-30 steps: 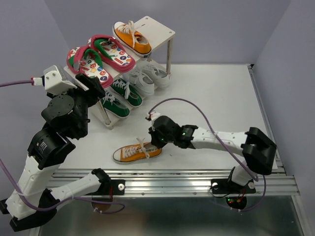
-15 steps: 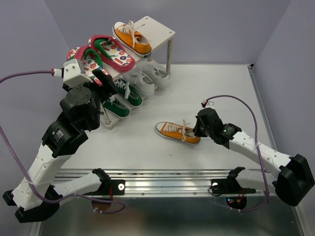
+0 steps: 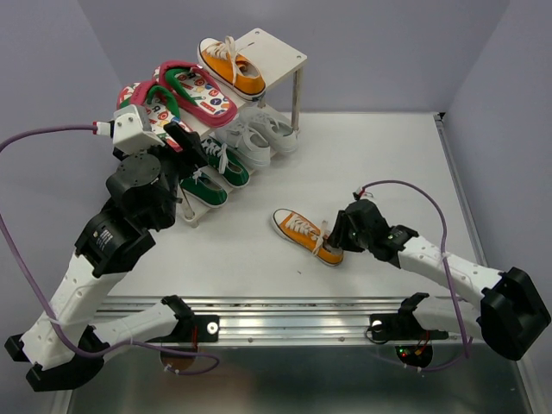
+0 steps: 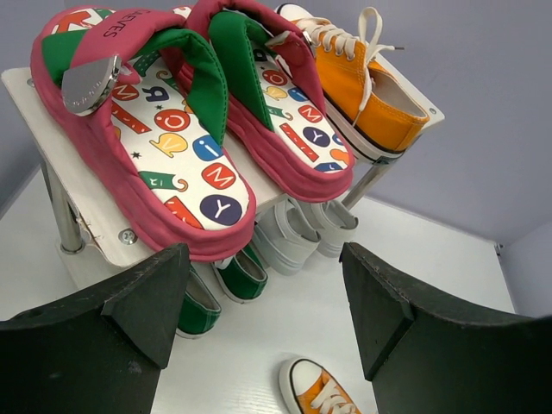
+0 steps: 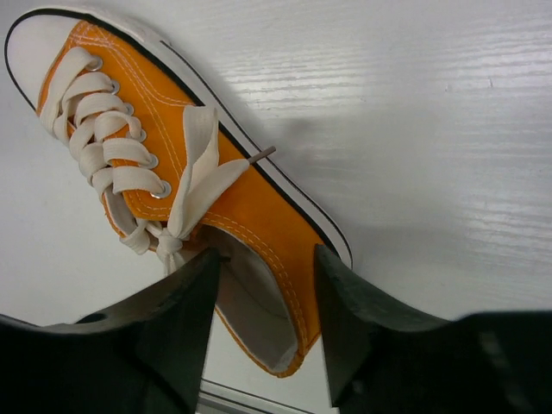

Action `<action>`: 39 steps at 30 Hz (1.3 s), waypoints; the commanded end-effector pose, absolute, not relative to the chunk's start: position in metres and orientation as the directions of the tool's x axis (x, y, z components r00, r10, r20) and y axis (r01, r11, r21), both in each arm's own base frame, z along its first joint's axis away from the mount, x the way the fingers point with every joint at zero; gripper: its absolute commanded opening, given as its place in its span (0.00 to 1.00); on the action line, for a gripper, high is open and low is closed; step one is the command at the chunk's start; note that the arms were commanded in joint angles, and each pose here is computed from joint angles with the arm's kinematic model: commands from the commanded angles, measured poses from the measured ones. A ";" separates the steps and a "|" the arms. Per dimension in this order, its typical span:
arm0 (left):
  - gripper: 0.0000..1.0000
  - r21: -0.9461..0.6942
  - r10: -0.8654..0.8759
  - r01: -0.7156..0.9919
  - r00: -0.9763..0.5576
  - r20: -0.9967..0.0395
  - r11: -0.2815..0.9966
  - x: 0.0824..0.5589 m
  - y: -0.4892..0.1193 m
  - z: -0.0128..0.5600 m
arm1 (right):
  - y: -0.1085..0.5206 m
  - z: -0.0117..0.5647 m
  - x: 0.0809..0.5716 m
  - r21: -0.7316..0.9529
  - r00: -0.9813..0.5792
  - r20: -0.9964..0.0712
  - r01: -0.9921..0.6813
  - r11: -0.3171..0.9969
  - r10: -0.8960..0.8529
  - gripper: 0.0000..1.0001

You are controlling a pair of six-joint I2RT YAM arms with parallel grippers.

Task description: Place and organize the shoes onto the shoe shelf

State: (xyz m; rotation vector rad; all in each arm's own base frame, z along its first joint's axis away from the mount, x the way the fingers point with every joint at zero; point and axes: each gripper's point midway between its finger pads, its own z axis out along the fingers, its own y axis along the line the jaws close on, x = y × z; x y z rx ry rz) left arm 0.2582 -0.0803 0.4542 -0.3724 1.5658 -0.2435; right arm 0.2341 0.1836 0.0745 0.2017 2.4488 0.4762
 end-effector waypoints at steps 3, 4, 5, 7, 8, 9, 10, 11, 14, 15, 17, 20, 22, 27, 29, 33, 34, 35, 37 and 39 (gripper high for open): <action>0.82 -0.418 -0.417 -0.063 0.024 -0.908 0.906 0.261 -0.084 0.460 | 0.188 0.097 0.243 0.353 -0.786 -0.590 -0.045 0.935 0.185 0.63; 0.82 -0.419 -0.418 -0.061 0.025 -0.908 0.906 0.261 -0.085 0.461 | 0.188 0.093 0.241 0.343 -0.797 -0.578 -0.044 0.938 0.174 0.63; 0.82 -0.417 -0.416 -0.059 0.022 -0.909 0.907 0.262 -0.086 0.460 | 0.185 0.088 0.238 0.332 -0.809 -0.562 -0.030 0.943 0.172 0.62; 0.82 -0.417 -0.416 -0.058 0.021 -0.909 0.907 0.263 -0.088 0.461 | 0.182 0.080 0.235 0.316 -0.821 -0.544 -0.010 0.949 0.172 0.62; 0.82 -0.415 -0.414 -0.059 0.019 -0.910 0.908 0.264 -0.088 0.460 | 0.180 0.076 0.233 0.308 -0.827 -0.533 0.006 0.951 0.177 0.62; 0.82 -0.415 -0.414 -0.059 0.019 -0.910 0.908 0.264 -0.088 0.460 | 0.178 0.074 0.232 0.305 -0.830 -0.528 0.012 0.952 0.180 0.62; 0.82 -0.414 -0.414 -0.061 0.021 -0.910 0.908 0.264 -0.088 0.460 | 0.177 0.072 0.230 0.303 -0.831 -0.524 0.021 0.953 0.185 0.62; 0.82 -0.415 -0.415 -0.062 0.023 -0.910 0.908 0.264 -0.087 0.461 | 0.175 0.070 0.229 0.297 -0.833 -0.520 0.031 0.954 0.189 0.62; 0.82 -0.415 -0.414 -0.067 0.023 -0.910 0.908 0.264 -0.086 0.460 | 0.170 0.061 0.224 0.278 -0.844 -0.499 0.059 0.959 0.197 0.61; 0.82 -0.414 -0.413 -0.068 0.021 -0.910 0.908 0.264 -0.086 0.459 | 0.168 0.058 0.222 0.271 -0.846 -0.494 0.067 0.960 0.198 0.60; 0.82 -0.414 -0.414 -0.068 0.020 -0.910 0.908 0.263 -0.086 0.458 | 0.168 0.053 0.220 0.271 -0.852 -0.484 0.069 0.960 0.198 0.59; 0.82 -0.416 -0.416 -0.069 0.019 -0.909 0.907 0.263 -0.086 0.457 | 0.186 0.053 0.214 0.355 -0.875 -0.447 0.015 0.935 0.184 0.32; 0.82 -0.417 -0.417 -0.071 0.021 -0.909 0.906 0.262 -0.084 0.457 | 0.195 0.057 0.214 0.398 -0.878 -0.439 0.003 0.918 0.193 0.17; 0.82 -0.419 -0.418 -0.076 0.026 -0.908 0.905 0.259 -0.080 0.458 | 0.200 0.080 0.229 0.434 -0.843 -0.471 0.037 0.900 0.261 0.01; 0.82 -0.424 -0.422 -0.077 0.034 -0.906 0.902 0.255 -0.076 0.460 | 0.197 0.102 0.240 0.439 -0.798 -0.518 0.059 0.896 0.306 0.01; 0.82 -0.431 -0.428 -0.088 0.049 -0.902 0.898 0.250 -0.068 0.463 | 0.180 0.144 0.263 0.430 -0.704 -0.604 0.106 0.896 0.373 0.01; 0.82 -0.428 -0.426 -0.089 0.048 -0.904 0.899 0.249 -0.067 0.462 | 0.175 0.153 0.268 0.418 -0.676 -0.631 0.116 0.901 0.380 0.01; 0.82 -0.430 -0.427 -0.092 0.053 -0.903 0.898 0.247 -0.065 0.463 | 0.172 0.171 0.275 0.424 -0.646 -0.657 0.111 0.899 0.390 0.01; 0.82 -0.432 -0.429 -0.092 0.056 -0.902 0.897 0.246 -0.063 0.463 | 0.166 0.189 0.283 0.412 -0.597 -0.697 0.120 0.903 0.397 0.01; 0.82 -0.434 -0.430 -0.092 0.059 -0.901 0.896 0.245 -0.062 0.464 | 0.160 0.218 0.294 0.412 -0.542 -0.736 0.118 0.904 0.406 0.01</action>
